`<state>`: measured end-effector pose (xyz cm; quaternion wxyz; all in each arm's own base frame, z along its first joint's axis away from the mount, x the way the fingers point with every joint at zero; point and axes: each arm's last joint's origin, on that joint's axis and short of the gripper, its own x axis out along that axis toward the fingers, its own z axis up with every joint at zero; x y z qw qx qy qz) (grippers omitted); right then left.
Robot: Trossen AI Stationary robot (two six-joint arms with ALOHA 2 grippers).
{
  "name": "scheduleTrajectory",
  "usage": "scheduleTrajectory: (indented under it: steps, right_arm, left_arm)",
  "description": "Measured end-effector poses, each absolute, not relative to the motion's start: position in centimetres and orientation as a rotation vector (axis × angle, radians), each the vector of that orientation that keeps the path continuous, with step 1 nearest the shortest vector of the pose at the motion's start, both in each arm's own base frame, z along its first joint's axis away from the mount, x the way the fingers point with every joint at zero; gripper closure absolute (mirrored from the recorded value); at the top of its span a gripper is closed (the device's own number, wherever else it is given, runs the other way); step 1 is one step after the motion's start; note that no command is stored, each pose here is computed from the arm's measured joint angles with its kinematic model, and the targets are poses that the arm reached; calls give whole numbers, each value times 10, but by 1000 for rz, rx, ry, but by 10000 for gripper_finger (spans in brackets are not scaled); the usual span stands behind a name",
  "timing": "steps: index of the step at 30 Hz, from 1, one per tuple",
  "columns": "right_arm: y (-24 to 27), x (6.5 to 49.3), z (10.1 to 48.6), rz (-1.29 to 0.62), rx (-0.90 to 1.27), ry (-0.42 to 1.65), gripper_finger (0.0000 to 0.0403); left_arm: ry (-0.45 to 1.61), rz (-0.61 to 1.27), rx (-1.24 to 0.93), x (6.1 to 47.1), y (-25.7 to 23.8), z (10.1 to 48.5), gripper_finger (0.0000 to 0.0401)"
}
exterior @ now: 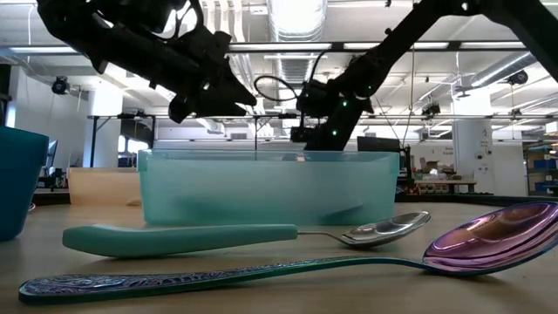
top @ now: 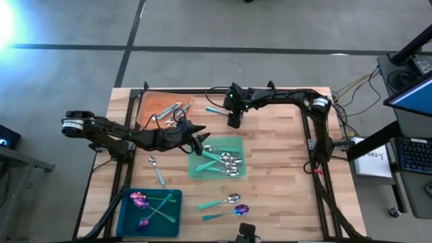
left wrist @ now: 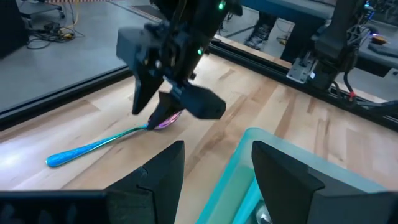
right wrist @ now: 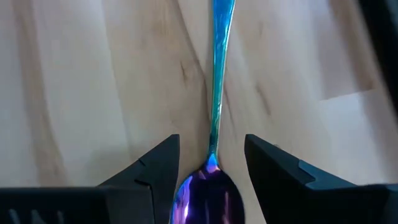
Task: Sort silverware by color (type)
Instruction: Put the iridescent spoon into the blue bin
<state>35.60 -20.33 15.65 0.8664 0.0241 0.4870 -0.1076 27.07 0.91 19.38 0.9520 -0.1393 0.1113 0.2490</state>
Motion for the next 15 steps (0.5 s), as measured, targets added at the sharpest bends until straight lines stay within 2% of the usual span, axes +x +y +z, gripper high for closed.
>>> scheduleTrajectory:
  steps: [10, 15]
  right_arm:
    - [-214, 367, 134, -205, 66, 1055, 230]
    - [-216, 366, 133, -162, 90, 1041, 257]
  left_arm:
    - [227, 522, -279, 270, 10, 194, 228]
    - [229, 522, -276, 270, 10, 193, 228]
